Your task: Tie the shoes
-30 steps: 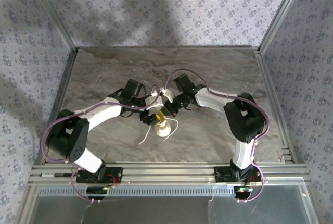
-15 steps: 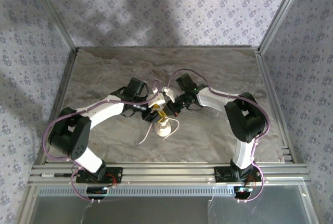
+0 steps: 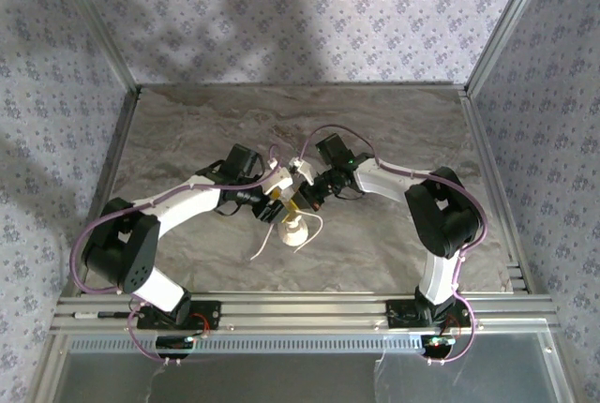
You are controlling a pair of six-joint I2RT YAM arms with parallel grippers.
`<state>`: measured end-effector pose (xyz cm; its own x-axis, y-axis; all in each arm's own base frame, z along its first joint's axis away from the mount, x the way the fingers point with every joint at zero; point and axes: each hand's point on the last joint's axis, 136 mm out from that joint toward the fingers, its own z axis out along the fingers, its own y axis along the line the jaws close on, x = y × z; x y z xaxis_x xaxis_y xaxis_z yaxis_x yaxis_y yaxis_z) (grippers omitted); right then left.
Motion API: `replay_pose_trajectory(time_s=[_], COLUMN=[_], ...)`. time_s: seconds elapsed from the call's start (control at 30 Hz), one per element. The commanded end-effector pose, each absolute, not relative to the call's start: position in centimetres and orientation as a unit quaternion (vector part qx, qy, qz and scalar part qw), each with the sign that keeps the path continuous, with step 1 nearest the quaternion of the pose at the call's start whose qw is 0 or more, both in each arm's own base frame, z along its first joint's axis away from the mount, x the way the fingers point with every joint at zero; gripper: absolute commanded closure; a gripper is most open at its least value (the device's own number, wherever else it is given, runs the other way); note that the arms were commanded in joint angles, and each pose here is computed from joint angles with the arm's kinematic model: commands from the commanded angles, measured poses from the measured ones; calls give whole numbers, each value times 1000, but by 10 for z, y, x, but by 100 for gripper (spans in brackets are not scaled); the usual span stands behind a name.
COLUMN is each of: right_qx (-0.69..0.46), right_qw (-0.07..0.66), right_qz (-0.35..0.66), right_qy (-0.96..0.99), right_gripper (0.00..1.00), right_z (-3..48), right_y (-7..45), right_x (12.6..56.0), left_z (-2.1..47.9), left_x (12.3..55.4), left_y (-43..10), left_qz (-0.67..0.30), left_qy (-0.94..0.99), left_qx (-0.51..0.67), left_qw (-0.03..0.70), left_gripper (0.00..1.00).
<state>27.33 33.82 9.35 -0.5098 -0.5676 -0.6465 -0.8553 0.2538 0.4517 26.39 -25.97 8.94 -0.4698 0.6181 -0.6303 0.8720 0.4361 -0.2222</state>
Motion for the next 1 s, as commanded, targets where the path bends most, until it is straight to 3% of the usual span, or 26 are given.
replay_pose_trajectory(time_s=[0.0, 0.13, 0.7, 0.97], right_qx=[-472, -473, -470, -474], right_qw=[170, 170, 152, 165], right_qz=[414, 416, 409, 402], right_qy=[760, 758, 767, 766], right_gripper=[100, 100, 100, 100], right_z=[104, 105, 96, 103], right_y=[344, 345, 343, 347], right_x=[263, 263, 260, 272], left_z=[93, 85, 88, 96], left_x=[265, 264, 281, 273], left_y=[-259, -258, -259, -251], left_qz=[-272, -270, -317, -322], left_qy=[826, 846, 830, 819], left_qx=[435, 401, 321, 339], left_qw=[235, 224, 327, 334], left_gripper=[33, 38, 57, 55])
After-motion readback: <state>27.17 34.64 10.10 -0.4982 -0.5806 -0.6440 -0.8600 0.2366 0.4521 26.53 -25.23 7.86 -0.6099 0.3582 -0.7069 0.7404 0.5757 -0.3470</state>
